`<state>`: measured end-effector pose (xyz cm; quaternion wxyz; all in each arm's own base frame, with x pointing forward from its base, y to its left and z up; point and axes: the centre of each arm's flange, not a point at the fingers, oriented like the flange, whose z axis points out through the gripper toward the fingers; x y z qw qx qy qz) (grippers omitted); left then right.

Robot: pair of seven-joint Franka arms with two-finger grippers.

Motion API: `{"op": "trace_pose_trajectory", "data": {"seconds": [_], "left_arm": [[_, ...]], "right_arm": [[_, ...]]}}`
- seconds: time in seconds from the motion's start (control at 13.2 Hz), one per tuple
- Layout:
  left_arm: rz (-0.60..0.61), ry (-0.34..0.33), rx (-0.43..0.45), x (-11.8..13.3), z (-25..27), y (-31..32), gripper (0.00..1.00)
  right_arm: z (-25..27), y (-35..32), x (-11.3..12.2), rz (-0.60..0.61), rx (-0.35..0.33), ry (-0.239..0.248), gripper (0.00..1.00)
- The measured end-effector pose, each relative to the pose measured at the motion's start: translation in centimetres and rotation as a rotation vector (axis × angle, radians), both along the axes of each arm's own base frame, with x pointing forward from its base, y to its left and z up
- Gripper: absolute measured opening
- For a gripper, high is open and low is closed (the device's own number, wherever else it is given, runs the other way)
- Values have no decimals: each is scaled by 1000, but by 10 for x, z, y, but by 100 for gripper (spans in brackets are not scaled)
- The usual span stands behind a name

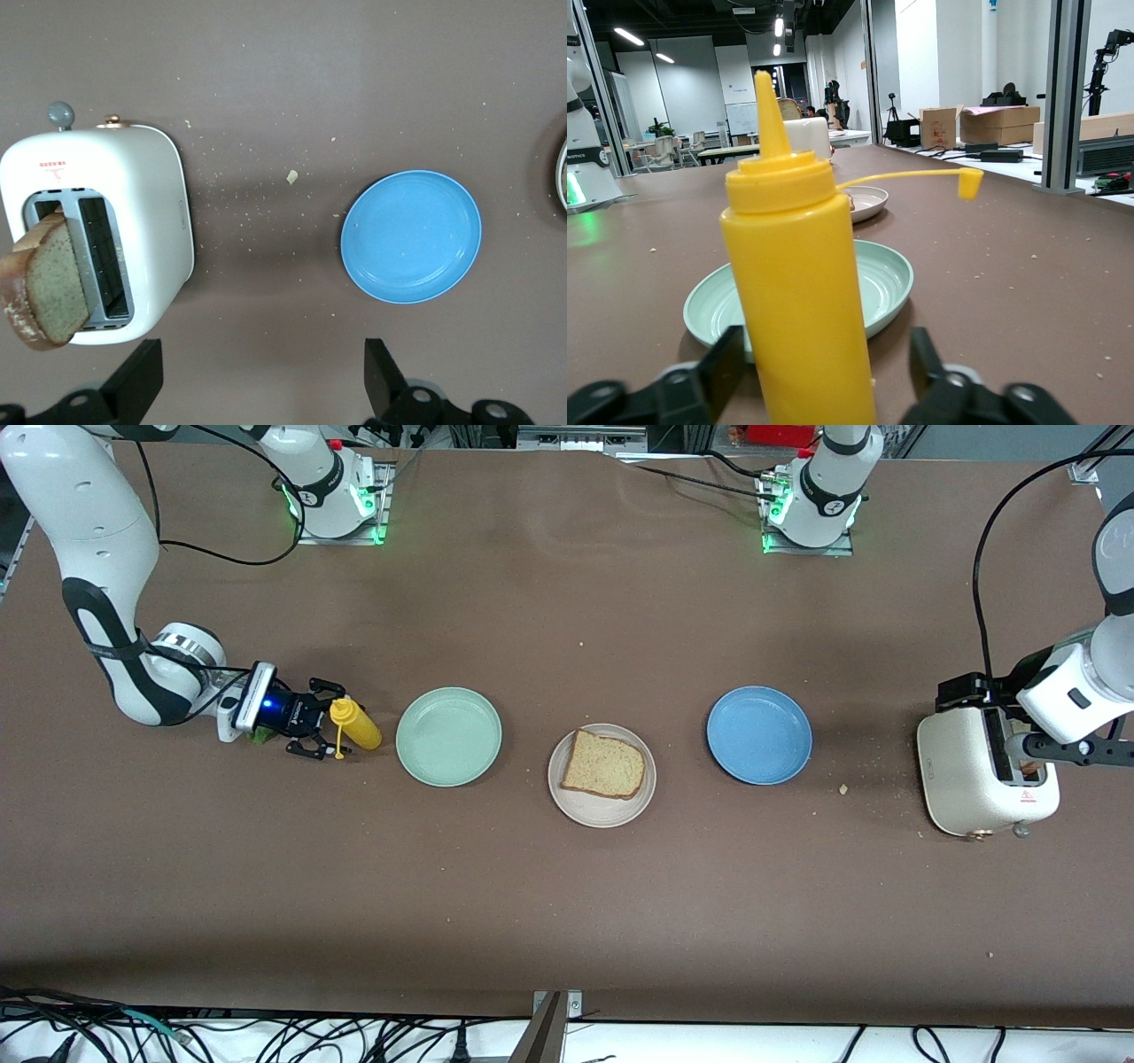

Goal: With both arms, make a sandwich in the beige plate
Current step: 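Lift the mustard bottle with the right gripper while the left gripper hovers at the toaster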

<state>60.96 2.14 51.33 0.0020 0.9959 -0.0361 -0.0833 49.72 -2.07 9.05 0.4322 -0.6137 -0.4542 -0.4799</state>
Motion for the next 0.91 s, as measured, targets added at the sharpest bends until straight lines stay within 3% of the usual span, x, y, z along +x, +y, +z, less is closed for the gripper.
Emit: {"op": "trace_pose_trajectory", "data": {"seconds": [0.08, 0.3, 0.53, 0.61, 0.76, 0.91], "left_arm": [[6, 0, 1, -1, 1, 3, 100], [43, 8, 1, -3, 0, 26, 100], [69, 35, -1, -8, -1, 41, 100], [74, 40, -1, -10, 0, 44, 100], [80, 50, -2, -13, 3, 47, 100], [86, 52, -2, -15, 4, 50, 100]], "right_arm": [[0, 0, 0, -1, -2, 0, 65], [0, 5, 2, -11, 6, -2, 61], [1, 7, 4, -18, 3, -4, 33], [2, 5, 6, -20, -7, -9, 33], [13, -4, 19, -39, -76, -25, 32], [35, -15, 35, -49, -186, -18, 32]]}}
